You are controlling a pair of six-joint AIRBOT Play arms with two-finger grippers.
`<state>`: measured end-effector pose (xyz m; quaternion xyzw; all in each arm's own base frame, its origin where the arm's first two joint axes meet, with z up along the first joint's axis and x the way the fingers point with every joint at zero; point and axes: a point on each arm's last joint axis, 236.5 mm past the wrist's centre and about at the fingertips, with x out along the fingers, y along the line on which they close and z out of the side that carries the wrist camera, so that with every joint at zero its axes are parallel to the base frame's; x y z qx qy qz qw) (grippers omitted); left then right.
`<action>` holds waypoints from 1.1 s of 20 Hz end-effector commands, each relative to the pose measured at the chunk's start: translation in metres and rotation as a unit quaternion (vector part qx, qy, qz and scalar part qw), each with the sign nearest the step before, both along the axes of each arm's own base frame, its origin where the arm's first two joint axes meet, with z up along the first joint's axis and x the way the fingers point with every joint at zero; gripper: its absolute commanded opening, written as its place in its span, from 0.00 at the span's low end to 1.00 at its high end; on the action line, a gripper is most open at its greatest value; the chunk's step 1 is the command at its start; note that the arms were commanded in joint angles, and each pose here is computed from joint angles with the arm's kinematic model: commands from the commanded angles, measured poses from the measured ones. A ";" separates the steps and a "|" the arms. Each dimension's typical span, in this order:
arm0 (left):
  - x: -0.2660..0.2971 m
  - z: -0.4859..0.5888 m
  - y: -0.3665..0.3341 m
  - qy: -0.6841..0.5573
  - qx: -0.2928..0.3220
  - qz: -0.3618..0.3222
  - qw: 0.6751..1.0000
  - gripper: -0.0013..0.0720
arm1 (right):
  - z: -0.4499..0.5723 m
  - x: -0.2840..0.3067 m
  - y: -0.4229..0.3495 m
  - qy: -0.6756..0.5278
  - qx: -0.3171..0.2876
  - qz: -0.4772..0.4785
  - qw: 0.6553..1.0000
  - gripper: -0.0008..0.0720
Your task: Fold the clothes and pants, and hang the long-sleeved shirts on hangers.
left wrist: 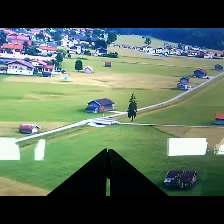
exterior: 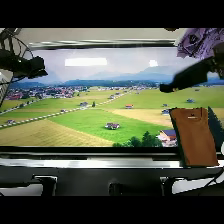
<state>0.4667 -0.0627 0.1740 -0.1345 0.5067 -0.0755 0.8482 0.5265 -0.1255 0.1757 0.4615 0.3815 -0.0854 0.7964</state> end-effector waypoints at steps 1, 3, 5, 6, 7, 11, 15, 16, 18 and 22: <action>-0.004 -0.002 0.000 0.008 0.001 -0.002 1.000 0.04 | 0.001 -0.029 -0.039 0.041 -0.030 -0.063 0.997 0.06; -0.006 -0.003 0.000 0.014 0.002 -0.004 1.000 0.04 | -0.003 -0.045 -0.044 0.073 -0.042 -0.073 0.994 0.06; -0.009 -0.005 -0.001 0.021 0.002 -0.006 1.000 0.04 | -0.007 -0.061 -0.050 0.102 -0.057 -0.084 0.990 0.06; -0.010 -0.005 -0.001 0.023 0.003 -0.007 1.000 0.04 | -0.007 -0.068 -0.052 0.114 -0.066 -0.087 0.987 0.06; -0.011 -0.006 0.000 0.026 0.003 -0.007 1.000 0.04 | -0.007 -0.074 -0.054 0.124 -0.072 -0.088 0.986 0.06; -0.011 -0.006 -0.001 0.026 0.003 -0.007 1.000 0.04 | -0.002 -0.095 -0.051 0.147 -0.081 -0.088 0.982 0.06; -0.011 -0.006 -0.001 0.026 0.003 -0.007 1.000 0.04 | 0.005 -0.113 -0.046 0.168 -0.082 -0.089 0.978 0.06; -0.011 -0.006 -0.001 0.026 0.003 -0.007 1.000 0.04 | 0.007 -0.117 -0.044 0.169 -0.082 -0.088 0.978 0.06; -0.011 -0.006 -0.001 0.026 0.003 -0.007 1.000 0.04 | 0.012 -0.123 -0.041 0.171 -0.083 -0.087 0.978 0.06; -0.011 -0.006 -0.001 0.026 0.003 -0.007 1.000 0.04 | 0.013 -0.143 -0.041 0.200 -0.091 -0.088 0.972 0.06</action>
